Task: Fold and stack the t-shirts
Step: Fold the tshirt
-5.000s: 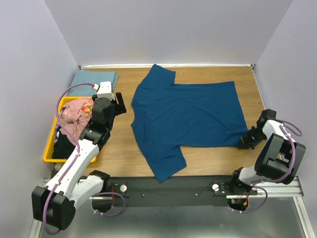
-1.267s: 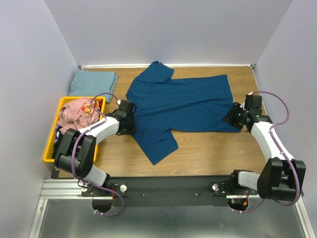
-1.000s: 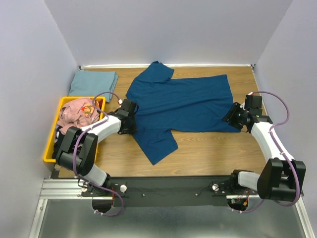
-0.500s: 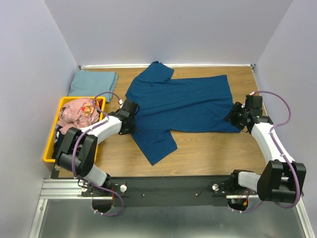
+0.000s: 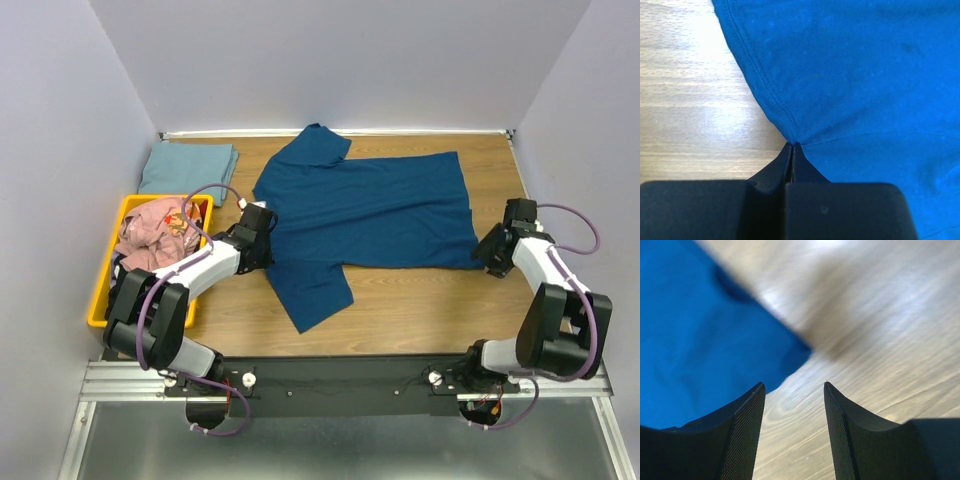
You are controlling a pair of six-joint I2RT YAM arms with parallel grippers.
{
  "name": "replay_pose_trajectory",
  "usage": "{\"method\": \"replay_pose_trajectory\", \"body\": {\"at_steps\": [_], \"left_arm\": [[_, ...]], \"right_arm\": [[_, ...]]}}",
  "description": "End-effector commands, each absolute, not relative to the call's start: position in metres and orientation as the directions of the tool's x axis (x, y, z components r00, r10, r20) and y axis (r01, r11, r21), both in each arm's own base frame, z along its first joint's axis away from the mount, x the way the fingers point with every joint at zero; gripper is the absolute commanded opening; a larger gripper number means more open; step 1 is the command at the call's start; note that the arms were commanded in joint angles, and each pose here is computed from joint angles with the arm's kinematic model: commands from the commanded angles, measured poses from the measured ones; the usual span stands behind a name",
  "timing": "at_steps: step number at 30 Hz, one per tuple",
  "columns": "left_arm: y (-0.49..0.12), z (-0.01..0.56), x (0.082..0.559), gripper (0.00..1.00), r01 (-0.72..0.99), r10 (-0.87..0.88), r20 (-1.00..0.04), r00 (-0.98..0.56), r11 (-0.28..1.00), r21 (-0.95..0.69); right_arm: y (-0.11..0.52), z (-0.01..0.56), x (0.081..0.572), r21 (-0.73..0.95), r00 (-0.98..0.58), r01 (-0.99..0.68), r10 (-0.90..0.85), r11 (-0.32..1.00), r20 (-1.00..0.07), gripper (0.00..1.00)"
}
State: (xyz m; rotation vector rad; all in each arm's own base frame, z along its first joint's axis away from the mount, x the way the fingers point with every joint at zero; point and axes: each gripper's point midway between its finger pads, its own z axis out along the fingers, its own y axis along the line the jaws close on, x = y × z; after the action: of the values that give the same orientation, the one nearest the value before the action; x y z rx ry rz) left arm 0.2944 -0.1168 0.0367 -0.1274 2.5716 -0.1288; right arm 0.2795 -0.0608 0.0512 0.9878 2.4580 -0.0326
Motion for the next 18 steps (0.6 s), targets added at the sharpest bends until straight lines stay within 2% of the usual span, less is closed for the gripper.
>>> {"method": "replay_pose_trajectory", "body": {"at_steps": [1,12,18], "left_arm": [[-0.121,0.039,0.302,0.00,-0.016,-0.085,-0.568,-0.818,0.992,-0.126],[-0.122,0.047,0.307,0.00,-0.004,-0.082,-0.596,-0.799,0.991,-0.132],[-0.122,0.049,0.307,0.00,-0.005,-0.085,-0.599,-0.796,0.991,-0.134]], "right_arm": [[-0.069,0.032,0.270,0.167,-0.582,0.724,0.723,0.669,-0.373,0.57],[-0.067,0.001,0.266,0.167,-0.570,0.755,0.760,0.634,-0.311,0.52],[-0.070,-0.007,0.266,0.165,-0.561,0.761,0.764,0.628,-0.319,0.49]]}}
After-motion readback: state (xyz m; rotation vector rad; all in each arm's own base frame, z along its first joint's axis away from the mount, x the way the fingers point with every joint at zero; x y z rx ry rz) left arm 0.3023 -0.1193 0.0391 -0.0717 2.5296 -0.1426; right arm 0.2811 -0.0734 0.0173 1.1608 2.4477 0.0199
